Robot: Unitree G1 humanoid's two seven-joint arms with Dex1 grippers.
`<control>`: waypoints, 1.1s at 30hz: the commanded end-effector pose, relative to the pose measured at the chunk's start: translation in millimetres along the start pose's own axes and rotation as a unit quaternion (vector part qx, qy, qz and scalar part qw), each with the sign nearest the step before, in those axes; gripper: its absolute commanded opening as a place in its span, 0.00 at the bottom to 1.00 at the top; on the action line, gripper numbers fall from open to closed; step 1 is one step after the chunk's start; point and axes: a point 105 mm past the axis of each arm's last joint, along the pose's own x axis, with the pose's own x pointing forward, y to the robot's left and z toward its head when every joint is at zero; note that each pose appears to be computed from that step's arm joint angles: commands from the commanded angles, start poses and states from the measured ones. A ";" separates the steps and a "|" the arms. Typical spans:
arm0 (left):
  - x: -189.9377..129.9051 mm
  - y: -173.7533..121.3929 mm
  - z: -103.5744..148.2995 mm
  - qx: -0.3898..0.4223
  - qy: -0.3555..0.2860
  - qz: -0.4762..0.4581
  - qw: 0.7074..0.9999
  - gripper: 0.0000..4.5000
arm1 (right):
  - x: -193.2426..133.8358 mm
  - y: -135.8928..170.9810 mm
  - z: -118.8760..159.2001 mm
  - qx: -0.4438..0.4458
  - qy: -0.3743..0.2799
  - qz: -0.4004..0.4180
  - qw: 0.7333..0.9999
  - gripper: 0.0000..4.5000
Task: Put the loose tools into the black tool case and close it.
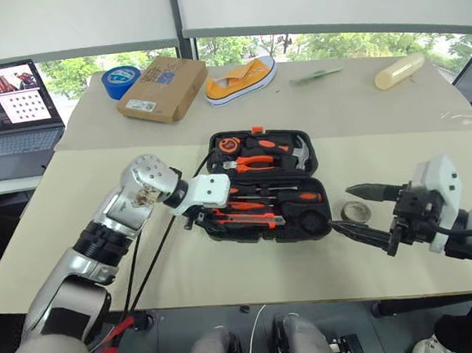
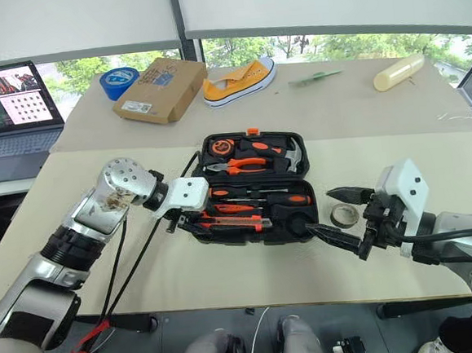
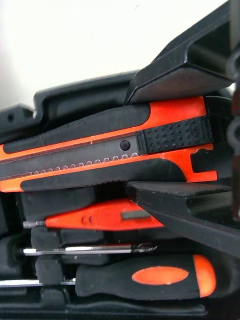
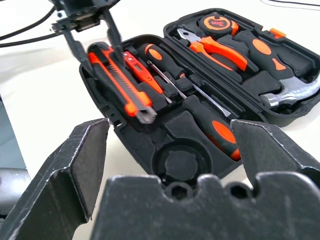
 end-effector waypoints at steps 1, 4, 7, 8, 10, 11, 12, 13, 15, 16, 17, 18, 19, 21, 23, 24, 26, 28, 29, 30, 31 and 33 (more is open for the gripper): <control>1.5 1.4 11.7 0.007 -0.003 0.002 1.000 0.39 | -2.3 0.0 9.9 -0.020 -0.021 -0.006 1.000 1.00; 5.8 -4.1 14.7 0.007 -0.007 -0.010 1.000 0.39 | -0.7 -1.4 9.9 -0.019 -0.023 -0.007 1.000 1.00; 7.3 -8.9 11.3 0.008 0.003 -0.017 1.000 0.39 | 0.5 -3.2 9.8 -0.018 -0.024 -0.009 0.999 1.00; 7.6 -9.1 8.9 0.007 0.008 -0.016 1.000 0.39 | 0.9 -3.3 9.8 -0.019 -0.025 -0.009 0.999 1.00; 8.0 -9.8 6.6 0.003 0.009 -0.018 1.000 0.39 | 1.9 -3.5 10.1 -0.018 -0.026 -0.009 0.999 1.00; 8.0 -9.4 5.9 0.000 0.010 -0.017 1.000 0.50 | 2.5 -3.6 10.1 -0.019 -0.027 -0.009 0.999 1.00; 7.0 -8.9 5.8 -0.002 0.010 -0.016 1.000 0.61 | 3.1 -3.5 10.0 -0.019 -0.027 -0.008 0.999 1.00; 5.4 -8.4 5.9 -0.002 0.010 -0.016 1.000 0.65 | 3.7 -3.3 10.1 -0.019 -0.027 -0.008 0.999 1.00; 0.0 -7.0 7.7 -0.001 0.010 -0.014 1.000 0.82 | 4.4 -2.8 10.2 -0.019 -0.028 -0.007 0.999 1.00; -3.9 -6.3 10.2 0.000 0.004 -0.013 1.000 0.90 | 4.7 -2.5 10.0 -0.019 -0.028 -0.006 0.999 1.00; -7.6 -5.9 13.3 0.000 -0.003 -0.012 1.000 0.97 | 4.9 -2.3 9.9 -0.019 -0.028 -0.005 0.999 1.00; -9.6 -5.9 15.4 0.000 -0.009 -0.013 1.000 0.99 | 4.9 -2.2 9.5 -0.019 -0.028 -0.005 0.999 1.00; -14.7 -5.6 20.7 -0.006 -0.022 -0.015 1.000 0.99 | 4.8 -2.4 9.3 -0.019 -0.028 -0.005 0.999 1.00; -23.5 -4.1 28.7 -0.014 -0.043 -0.018 0.999 0.94 | 4.7 -3.0 8.7 -0.018 -0.028 -0.006 0.999 1.00; -27.5 -3.5 31.1 -0.016 -0.053 -0.021 0.998 0.85 | 4.8 -3.3 7.7 -0.017 -0.027 -0.005 0.999 1.00; -26.9 -3.7 29.8 -0.013 -0.053 -0.022 0.998 0.81 | 5.2 -3.7 7.0 -0.016 -0.026 -0.005 1.000 1.00; -23.4 -3.4 26.4 -0.006 -0.049 -0.021 0.999 0.64 | 5.8 -4.6 6.1 -0.016 -0.024 -0.004 1.000 1.00; -18.7 -2.3 23.8 -0.003 -0.047 -0.018 0.999 0.47 | 6.3 -5.7 6.2 -0.018 -0.024 -0.005 1.000 1.00; -16.7 -1.7 23.4 -0.001 -0.048 -0.017 0.999 0.39 | 6.3 -6.1 6.5 -0.018 -0.024 -0.004 1.000 1.00; -15.1 -1.0 23.2 0.000 -0.049 -0.016 0.999 0.30 | 6.2 -6.3 6.7 -0.018 -0.024 -0.004 1.000 1.00; -13.8 -0.3 23.5 -0.001 -0.051 -0.015 0.999 0.22 | 6.0 -6.1 6.9 -0.019 -0.023 -0.004 1.000 1.00; -11.2 1.7 23.6 0.000 -0.055 -0.011 0.998 0.05 | 5.3 -5.5 7.0 -0.019 -0.022 -0.004 1.000 1.00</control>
